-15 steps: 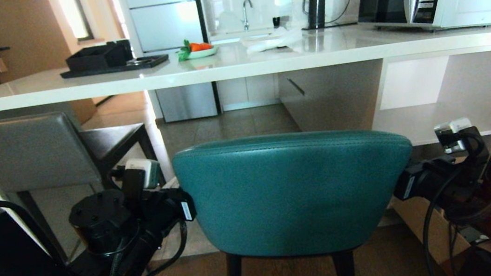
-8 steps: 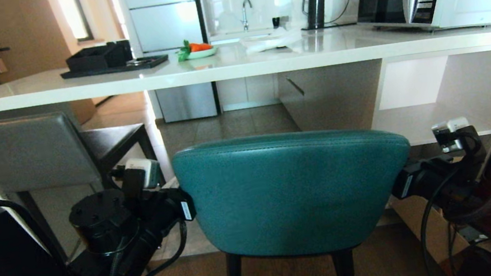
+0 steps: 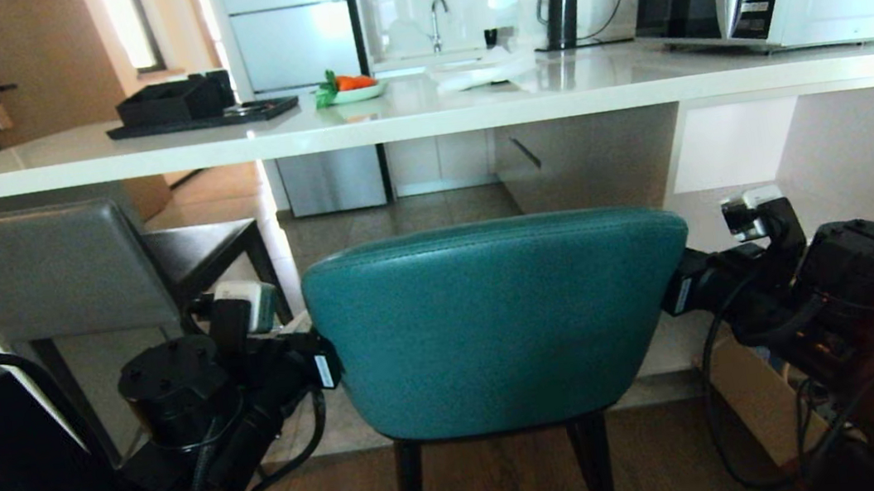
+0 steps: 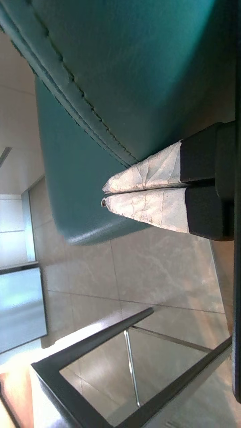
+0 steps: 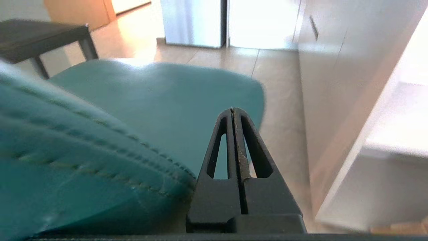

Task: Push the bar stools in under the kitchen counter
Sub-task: Push the blue chair back under the dining table

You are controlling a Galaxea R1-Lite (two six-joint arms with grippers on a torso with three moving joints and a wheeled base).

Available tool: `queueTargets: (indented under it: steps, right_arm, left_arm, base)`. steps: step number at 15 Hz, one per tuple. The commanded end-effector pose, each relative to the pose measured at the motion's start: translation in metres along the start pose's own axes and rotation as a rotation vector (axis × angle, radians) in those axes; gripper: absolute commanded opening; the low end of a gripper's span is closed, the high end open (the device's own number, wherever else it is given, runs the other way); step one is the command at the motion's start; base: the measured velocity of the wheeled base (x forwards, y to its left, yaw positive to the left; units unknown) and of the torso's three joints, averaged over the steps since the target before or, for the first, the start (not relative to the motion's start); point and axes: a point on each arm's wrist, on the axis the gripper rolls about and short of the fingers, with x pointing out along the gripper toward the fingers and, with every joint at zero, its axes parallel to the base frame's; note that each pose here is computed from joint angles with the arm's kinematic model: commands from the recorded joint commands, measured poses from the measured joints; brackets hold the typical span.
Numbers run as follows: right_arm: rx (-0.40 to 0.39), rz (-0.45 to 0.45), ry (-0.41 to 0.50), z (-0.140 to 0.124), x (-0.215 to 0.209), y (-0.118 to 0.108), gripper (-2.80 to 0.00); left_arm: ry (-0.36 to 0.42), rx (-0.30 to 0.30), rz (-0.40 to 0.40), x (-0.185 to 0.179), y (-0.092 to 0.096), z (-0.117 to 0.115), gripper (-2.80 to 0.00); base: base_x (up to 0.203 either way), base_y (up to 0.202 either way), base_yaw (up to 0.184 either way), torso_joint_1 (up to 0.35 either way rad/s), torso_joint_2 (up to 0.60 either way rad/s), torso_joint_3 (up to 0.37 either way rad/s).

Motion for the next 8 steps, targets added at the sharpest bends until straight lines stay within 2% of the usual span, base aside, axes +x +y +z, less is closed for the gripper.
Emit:
queueTargets:
  steps: [1,5,8]
  right_arm:
    - [-0.002,0.011,0.017,-0.013,0.013,0.001,-2.80]
    - [0.007,-0.008,0.069,-0.026,0.007,-0.004,-2.80]
    - [0.007,-0.010,0.071,-0.025,0.004,-0.005,-2.80]
  left_arm:
    - [-0.003,-0.002,-0.007,0.001,-0.001,-0.001,-2.80]
    - [-0.022,-0.006,-0.002,0.005,0.000,0.003,-2.80]
    - [-0.072,-0.014,0.015,0.018,0.004,0.011,-2.80]
  base:
    - [0.000,0.000,0.000,0.000,0.00,0.000]
    - [0.000,0.000,0.000,0.000,0.00,0.000]
    - [0.000,0.000,0.000,0.000,0.00,0.000]
